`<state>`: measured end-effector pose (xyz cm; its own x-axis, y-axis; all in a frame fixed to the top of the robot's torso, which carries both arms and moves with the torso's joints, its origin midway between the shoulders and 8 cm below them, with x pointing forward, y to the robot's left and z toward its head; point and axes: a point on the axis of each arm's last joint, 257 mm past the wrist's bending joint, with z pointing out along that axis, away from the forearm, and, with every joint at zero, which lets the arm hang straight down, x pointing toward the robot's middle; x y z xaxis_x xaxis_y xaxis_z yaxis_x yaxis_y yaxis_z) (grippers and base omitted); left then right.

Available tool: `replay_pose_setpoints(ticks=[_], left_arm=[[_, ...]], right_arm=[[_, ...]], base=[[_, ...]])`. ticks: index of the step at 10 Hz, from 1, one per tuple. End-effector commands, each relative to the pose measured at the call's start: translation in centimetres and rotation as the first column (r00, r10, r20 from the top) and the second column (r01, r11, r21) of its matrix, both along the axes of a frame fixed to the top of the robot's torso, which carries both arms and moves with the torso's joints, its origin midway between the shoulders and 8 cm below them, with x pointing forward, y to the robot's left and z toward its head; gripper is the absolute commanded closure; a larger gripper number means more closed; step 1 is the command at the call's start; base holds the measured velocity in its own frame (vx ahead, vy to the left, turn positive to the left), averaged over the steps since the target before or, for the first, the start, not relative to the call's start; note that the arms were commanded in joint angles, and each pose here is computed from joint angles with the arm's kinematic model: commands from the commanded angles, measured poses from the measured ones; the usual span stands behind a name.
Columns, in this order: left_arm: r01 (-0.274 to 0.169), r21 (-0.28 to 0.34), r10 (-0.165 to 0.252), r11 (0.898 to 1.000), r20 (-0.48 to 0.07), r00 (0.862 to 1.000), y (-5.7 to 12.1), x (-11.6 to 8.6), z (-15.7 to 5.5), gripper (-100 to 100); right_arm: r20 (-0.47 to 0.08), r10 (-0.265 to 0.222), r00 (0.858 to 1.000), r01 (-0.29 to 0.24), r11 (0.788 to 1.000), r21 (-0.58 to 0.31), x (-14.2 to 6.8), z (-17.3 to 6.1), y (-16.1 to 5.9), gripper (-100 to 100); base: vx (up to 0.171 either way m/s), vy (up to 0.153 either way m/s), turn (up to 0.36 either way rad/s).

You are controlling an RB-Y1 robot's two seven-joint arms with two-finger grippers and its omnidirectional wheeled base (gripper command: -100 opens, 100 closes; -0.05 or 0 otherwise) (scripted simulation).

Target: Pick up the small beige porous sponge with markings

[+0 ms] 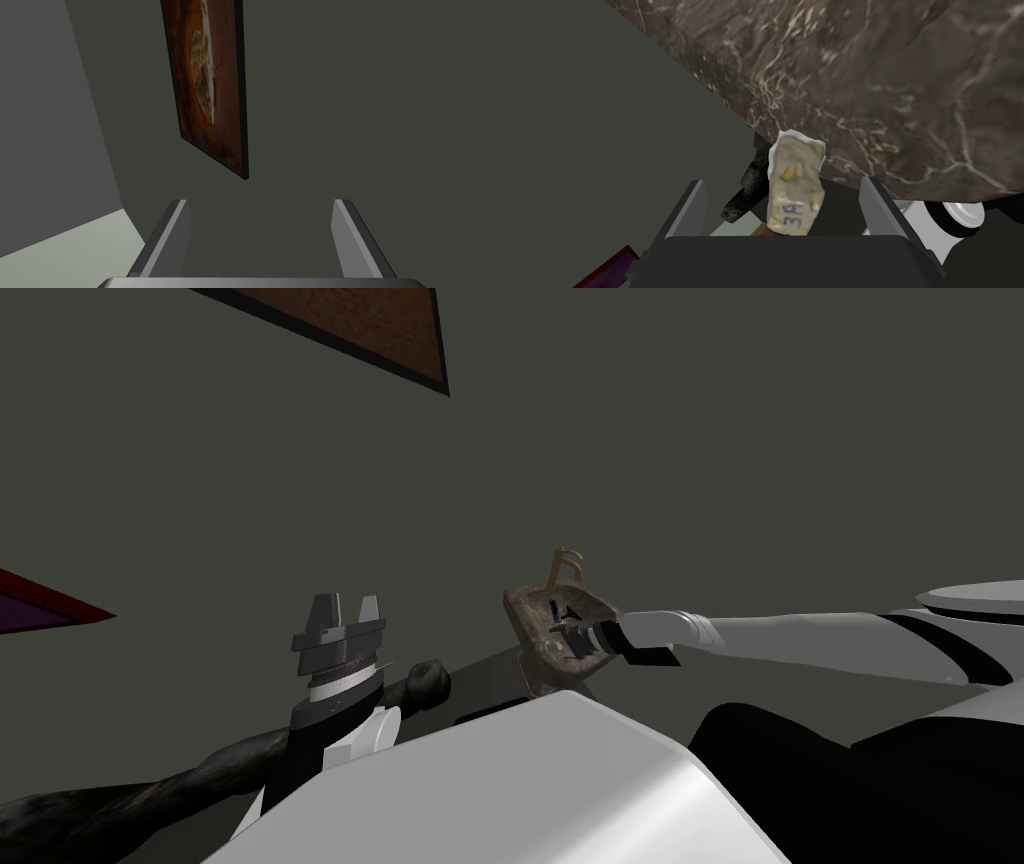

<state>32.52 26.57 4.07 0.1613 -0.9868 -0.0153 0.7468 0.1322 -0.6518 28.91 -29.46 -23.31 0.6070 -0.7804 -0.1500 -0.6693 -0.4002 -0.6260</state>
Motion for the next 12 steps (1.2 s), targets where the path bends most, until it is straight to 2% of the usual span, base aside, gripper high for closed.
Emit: replay_pose_setpoints(ticks=[1, 5, 6, 10, 11, 12], left_arm=[[0.0, 0.0, 0.0, 1.0, 0.0, 1.0, 0.0, 0.0, 0.0, 0], [0.0, 0.0, 0.0, 1.0, 0.0, 1.0, 0.0, 0.0, 0.0, 0], [0.0, 0.0, 0.0, 1.0, 0.0, 1.0, 0.0, 0.0, 0.0, 0], [0.0, 0.0, 0.0, 1.0, 0.0, 1.0, 0.0, 0.0, 0.0, 0], [0.0, 0.0, 0.0, 1.0, 0.0, 1.0, 0.0, 0.0, 0.0, 0], [0.0, 0.0, 0.0, 1.0, 0.0, 1.0, 0.0, 0.0, 0.0, 0]], right_arm=[[0.001, -0.017, 1.0, 0.017, 1.0, 0.0, -0.8, -0.9, -0.5, -100], [0.0, -0.026, 1.0, 0.026, 1.0, 0.0, -1.3, -1.3, -0.7, -100], [0.001, -0.027, 1.0, 0.027, 1.0, 0.0, -1.3, -1.3, -0.8, 100], [0.001, -0.028, 1.0, 0.028, 1.0, 0.001, -1.3, -1.3, -0.8, 100], [0.001, -0.027, 1.0, 0.027, 1.0, 0.0, -1.3, -1.3, -0.8, 0], [0.001, -0.01, 1.0, 0.01, 1.0, 0.0, -0.5, -0.5, -0.3, 100]], base=[[0.038, 0.035, 0.128], [0.029, 0.022, 0.042], [0.0, 0.0, 0.0], [0.0, 0.0, 0.0], [0.0, 0.0, 0.0], [-0.039, -0.04, -0.137]])
